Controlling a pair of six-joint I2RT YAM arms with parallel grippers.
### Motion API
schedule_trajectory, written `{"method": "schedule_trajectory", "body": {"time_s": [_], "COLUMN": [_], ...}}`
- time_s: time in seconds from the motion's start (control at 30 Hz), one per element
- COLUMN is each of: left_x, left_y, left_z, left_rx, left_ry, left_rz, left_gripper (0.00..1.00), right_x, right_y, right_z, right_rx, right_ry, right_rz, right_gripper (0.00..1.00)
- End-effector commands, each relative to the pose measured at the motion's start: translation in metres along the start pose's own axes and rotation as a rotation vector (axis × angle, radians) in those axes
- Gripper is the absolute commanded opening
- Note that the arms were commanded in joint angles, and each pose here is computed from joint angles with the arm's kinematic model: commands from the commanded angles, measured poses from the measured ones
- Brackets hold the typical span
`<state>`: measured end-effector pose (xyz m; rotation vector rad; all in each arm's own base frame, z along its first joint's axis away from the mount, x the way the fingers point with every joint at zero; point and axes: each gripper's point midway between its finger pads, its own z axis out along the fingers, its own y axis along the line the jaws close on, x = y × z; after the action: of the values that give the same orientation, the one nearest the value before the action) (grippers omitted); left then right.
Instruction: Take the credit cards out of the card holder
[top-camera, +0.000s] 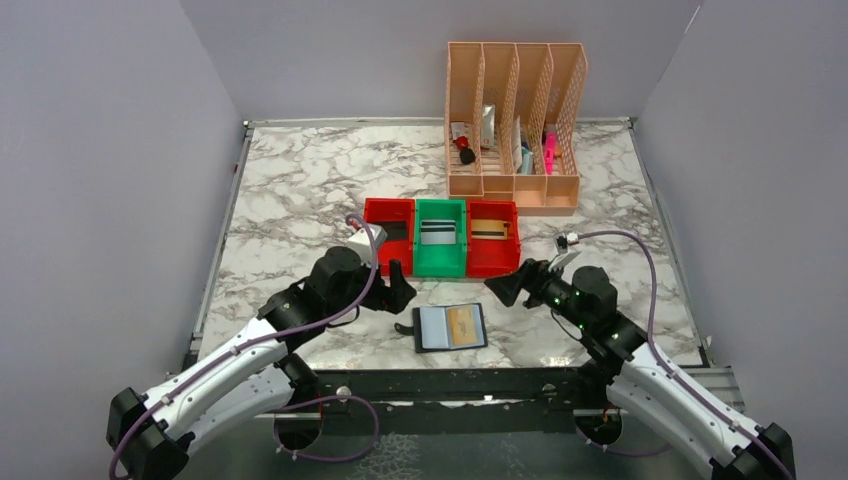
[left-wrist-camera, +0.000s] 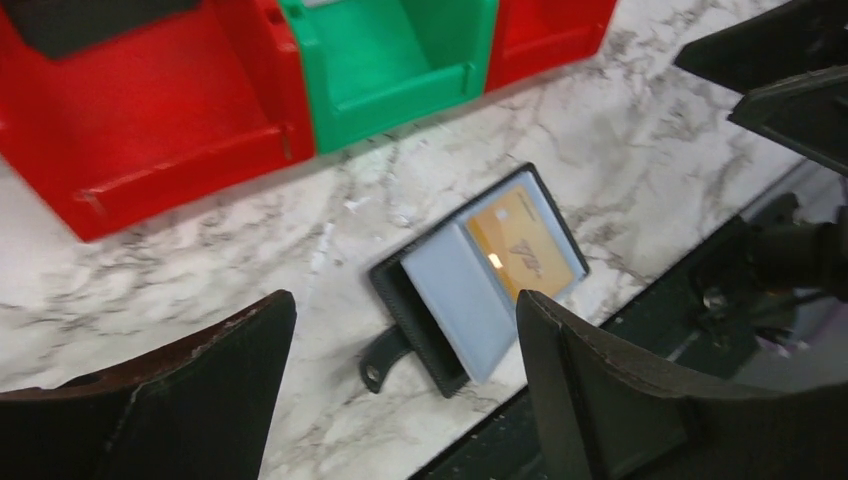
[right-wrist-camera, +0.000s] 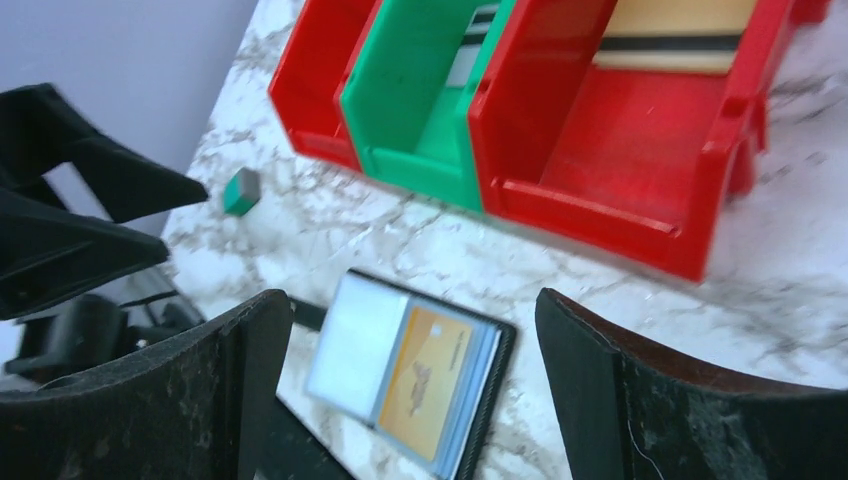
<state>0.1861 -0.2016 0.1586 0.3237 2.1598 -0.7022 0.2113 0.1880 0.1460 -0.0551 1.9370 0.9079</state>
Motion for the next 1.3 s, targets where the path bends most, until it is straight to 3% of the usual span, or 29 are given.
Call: {"method": "schedule_trajectory", "body": {"time_s": [0.0,0.13,0.3,0.57,0.93,1.27], "left_x": [0.005,0.013,0.033,0.058,0.081,0.100], "left_y": [-0.053,-0.071,-0.084,-0.092,-0.090,-0.083], "left_z": [0.008,0.015,0.028,0.048,0.066,0.077], "left_rx": [0.288,0.374,0.338,0.298,0.264,0.211], "left_ry": [0.019,0.020,0.050,0.077,0.125,0.174], "left_rz": [-0.149,-0.214,-0.213,-0.251,-0.260,-0.240], "left_gripper": [0.81,0.73,0.69,0.66,0.54,0.49], "right_x": [0.035,0.066,0.092,0.104,0.113,0.127], "right_y": [0.021,0.025,0.021,0.021,0.015,0.009], "right_z": [-0.008,-0.008,-0.005,-0.001,0.009,0.018], "right_rx": [-0.147,-0.185,-0.165,-0.180,-0.147,-0.137], "right_ry": [0.118,0.277,0.441,0.526,0.595,0.656], "right_rz": [0.149,0.193,0.206,0.201,0.180,0.166], "right_gripper": [0.95,0.80,0.62,0.41,0.31,0.28]}}
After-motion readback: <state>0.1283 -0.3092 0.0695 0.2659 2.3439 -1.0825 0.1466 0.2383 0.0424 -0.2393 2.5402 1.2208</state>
